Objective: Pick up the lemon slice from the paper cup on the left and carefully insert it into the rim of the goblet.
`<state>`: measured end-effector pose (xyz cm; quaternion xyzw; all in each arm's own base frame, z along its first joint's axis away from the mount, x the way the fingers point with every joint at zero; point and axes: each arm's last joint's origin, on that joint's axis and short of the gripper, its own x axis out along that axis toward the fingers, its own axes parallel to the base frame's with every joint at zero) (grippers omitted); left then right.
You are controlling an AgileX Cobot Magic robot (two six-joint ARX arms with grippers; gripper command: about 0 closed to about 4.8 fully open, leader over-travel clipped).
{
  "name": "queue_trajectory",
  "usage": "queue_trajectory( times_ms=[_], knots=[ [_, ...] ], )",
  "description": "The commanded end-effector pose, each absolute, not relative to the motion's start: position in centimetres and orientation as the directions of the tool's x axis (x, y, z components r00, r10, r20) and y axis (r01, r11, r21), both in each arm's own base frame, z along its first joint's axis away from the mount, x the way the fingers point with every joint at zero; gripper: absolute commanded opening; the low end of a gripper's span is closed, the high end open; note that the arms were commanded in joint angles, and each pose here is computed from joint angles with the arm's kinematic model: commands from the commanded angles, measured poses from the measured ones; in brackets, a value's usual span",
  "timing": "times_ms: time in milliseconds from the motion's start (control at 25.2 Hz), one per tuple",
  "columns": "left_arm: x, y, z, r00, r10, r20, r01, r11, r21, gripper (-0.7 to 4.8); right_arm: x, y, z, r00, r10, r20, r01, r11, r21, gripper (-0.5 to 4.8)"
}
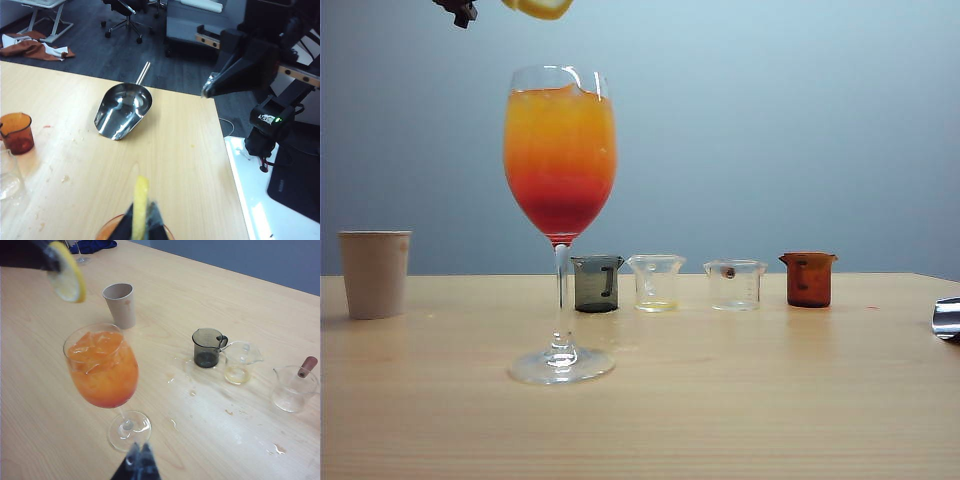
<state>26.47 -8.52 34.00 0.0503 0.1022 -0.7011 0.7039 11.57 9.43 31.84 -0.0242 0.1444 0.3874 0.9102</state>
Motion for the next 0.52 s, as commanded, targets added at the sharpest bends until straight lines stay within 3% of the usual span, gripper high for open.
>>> queue_trajectory(
  times_ms=[40,517],
  knots=[
    [26.8,-8.6,33.2,0.002,-0.979,-0.203,0.998,0.013,-0.054,-0.06,11.5,9.4,32.1,0.659,0.703,-0.268,-0.716,0.695,0.064,-0.06],
    [27.7,-8.8,31.1,0.034,-0.986,-0.163,0.999,0.034,0.000,-0.06,11.5,9.4,31.9,0.653,0.700,-0.288,-0.715,0.695,0.067,-0.06]
  ],
)
